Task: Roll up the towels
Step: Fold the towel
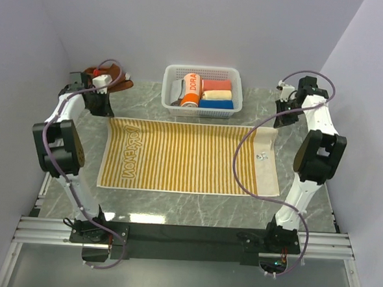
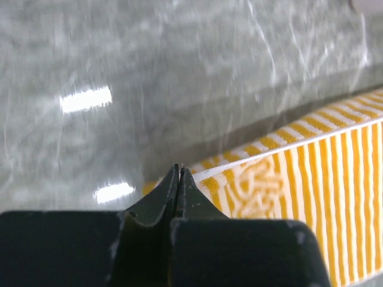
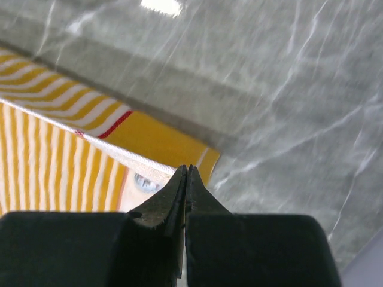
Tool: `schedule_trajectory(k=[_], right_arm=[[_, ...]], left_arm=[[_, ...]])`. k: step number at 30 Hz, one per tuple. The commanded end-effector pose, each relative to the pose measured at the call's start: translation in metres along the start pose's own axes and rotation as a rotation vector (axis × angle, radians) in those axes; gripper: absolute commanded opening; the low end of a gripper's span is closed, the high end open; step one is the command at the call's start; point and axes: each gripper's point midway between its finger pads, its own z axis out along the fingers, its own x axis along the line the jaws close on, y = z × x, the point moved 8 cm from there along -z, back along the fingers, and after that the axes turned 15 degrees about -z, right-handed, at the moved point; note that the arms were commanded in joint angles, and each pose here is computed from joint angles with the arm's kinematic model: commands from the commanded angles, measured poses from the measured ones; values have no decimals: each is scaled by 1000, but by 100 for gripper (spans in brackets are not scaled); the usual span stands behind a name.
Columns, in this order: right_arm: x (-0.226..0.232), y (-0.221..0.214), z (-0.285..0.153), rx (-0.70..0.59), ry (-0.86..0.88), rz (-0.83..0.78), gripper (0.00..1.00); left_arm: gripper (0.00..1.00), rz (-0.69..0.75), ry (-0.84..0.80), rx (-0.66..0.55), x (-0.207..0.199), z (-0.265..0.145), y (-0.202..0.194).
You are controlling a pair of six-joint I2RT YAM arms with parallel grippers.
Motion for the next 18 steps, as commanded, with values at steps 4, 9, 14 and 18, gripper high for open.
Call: schedule_trajectory(k=[4,9,14,18], right_arm=[[27,-30,-38,4,7,-76,0],[47,-68,-39,72,50,-87,0],[49,-106,-28,147,1,-95,0],[48,-130,-8,196,29,-49,0]], left_arm=[[0,159,-47,-10,-3,-51,-34],[0,228,-39,77,-1,-63,-88],[0,255,12,163,12,-60,-139],[0,230,43,192,21,-50,-165]])
